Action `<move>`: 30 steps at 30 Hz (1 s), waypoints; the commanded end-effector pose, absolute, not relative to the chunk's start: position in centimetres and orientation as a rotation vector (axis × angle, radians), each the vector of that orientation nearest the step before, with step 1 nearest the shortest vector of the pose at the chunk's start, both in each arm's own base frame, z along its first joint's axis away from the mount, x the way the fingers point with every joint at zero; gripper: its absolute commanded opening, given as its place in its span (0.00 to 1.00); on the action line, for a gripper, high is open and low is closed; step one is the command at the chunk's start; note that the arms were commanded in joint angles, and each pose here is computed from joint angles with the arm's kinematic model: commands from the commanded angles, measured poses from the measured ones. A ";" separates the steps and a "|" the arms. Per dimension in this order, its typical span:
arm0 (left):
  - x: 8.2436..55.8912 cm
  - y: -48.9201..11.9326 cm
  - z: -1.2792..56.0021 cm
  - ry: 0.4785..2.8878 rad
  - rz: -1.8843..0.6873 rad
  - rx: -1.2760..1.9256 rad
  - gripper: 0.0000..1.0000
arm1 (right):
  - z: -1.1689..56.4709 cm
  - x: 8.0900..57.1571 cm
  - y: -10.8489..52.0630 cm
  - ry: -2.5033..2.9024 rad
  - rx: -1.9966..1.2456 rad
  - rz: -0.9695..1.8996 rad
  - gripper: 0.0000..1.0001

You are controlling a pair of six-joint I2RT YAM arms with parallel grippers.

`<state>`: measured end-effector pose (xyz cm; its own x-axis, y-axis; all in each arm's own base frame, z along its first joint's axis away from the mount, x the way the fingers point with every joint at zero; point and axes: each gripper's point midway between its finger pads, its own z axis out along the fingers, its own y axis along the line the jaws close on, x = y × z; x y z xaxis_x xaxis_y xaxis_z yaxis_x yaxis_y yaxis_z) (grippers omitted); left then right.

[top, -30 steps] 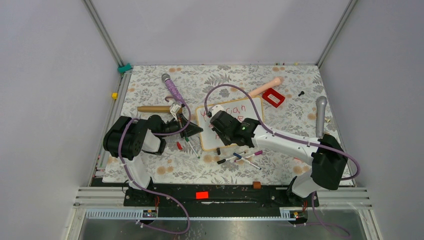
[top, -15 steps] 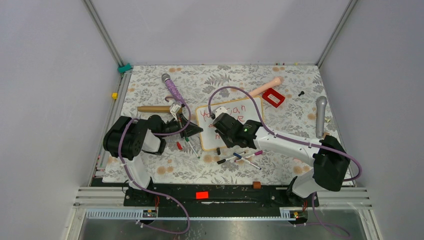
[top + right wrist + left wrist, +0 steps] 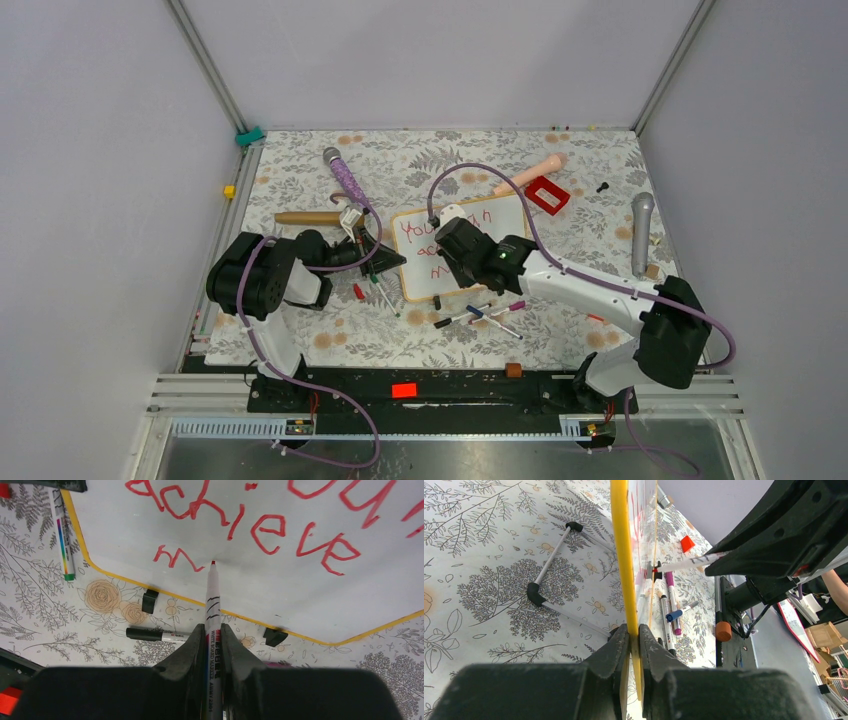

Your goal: Write a sentence on the whiteboard

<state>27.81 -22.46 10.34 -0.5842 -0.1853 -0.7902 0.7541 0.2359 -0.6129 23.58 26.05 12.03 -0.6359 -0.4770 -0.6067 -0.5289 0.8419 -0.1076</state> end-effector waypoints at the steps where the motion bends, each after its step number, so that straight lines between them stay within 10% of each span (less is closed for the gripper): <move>1: 27.7 -22.6 10.9 1.624 -1.423 0.625 0.01 | 14.3 24.8 25.7 2.316 -0.634 0.135 0.00; 30: 27.7 -22.4 10.9 1.622 -1.416 0.621 0.01 | 13.1 25.9 25.7 2.342 -0.650 0.065 0.00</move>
<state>27.79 -22.45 10.35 -0.5841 -0.1847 -0.7904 0.7546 0.2350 -0.6126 24.36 24.94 12.17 -0.6495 -0.4578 -0.6071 -0.4942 0.8609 -0.1205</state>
